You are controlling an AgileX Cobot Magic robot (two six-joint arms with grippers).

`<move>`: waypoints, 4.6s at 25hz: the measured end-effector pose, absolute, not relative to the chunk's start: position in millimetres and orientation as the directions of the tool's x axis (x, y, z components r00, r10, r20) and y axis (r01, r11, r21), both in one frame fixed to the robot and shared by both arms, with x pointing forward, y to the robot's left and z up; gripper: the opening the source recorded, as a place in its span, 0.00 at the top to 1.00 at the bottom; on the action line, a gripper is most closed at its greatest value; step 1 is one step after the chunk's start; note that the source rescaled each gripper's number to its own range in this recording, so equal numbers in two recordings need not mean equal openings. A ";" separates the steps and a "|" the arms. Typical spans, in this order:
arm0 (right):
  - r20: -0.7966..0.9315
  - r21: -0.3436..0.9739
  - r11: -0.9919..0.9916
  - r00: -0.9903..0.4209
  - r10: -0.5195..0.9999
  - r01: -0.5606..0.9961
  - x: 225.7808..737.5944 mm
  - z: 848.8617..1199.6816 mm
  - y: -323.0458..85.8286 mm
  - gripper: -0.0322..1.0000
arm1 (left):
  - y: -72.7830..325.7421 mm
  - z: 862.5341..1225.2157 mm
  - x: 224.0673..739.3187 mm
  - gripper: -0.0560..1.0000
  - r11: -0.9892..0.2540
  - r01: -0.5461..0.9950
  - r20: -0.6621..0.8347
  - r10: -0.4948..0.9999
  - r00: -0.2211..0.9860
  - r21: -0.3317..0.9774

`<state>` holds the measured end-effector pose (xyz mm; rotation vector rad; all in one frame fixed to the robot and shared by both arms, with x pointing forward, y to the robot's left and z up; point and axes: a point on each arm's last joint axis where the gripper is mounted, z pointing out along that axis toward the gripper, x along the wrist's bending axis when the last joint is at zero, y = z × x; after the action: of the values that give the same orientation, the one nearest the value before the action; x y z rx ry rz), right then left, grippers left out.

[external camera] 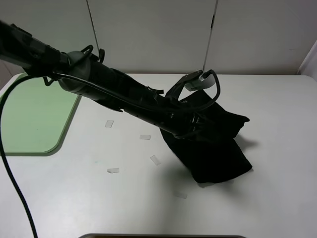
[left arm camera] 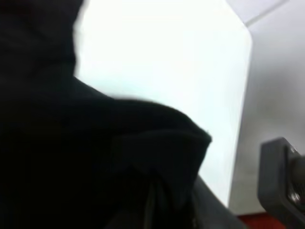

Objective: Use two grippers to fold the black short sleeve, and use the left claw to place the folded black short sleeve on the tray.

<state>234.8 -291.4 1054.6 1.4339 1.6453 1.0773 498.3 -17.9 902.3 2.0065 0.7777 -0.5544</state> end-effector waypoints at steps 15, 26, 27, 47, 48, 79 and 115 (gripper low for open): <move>0.022 0.910 0.043 -0.151 0.988 0.413 234.8 1054.6 -291.1 0.00 | -31.3 906.8 492.0 0.86 -0.456 0.371 -0.336 0.159 0.928 0.809; 0.022 0.910 0.043 -0.151 0.988 0.413 234.8 1054.6 -291.1 0.00 | -46.2 910.7 469.3 0.86 -0.450 0.366 -0.380 0.063 0.923 0.814; 0.022 0.910 0.043 -0.151 0.988 0.413 234.8 1054.6 -291.1 0.00 | -46.6 910.9 468.6 0.86 -0.449 0.382 -0.396 0.068 0.916 0.808; 0.022 0.910 0.043 -0.151 0.988 0.413 234.8 1054.6 -291.1 0.00 | -9.4 902.1 501.8 0.86 -0.501 0.562 -0.511 0.251 0.822 0.658; 0.022 0.910 0.043 -0.151 0.988 0.413 234.8 1054.6 -291.1 0.00 | 1.2 900.2 512.5 0.86 -0.505 0.558 -0.487 0.281 0.827 0.658; 0.022 0.910 0.043 -0.151 0.988 0.413 234.8 1054.6 -291.1 0.00 | 72.5 911.1 559.7 0.86 -0.533 0.464 -0.368 0.283 0.886 0.708; 0.022 0.910 0.043 -0.151 0.988 0.413 234.8 1054.6 -291.1 0.00 | -42.5 932.7 468.4 0.33 -0.384 0.111 -0.163 -0.106 0.981 0.917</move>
<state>234.8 -291.1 1054.6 1.4346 1.6462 1.0810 468.4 -42.5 932.7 1.9513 0.0031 -0.2309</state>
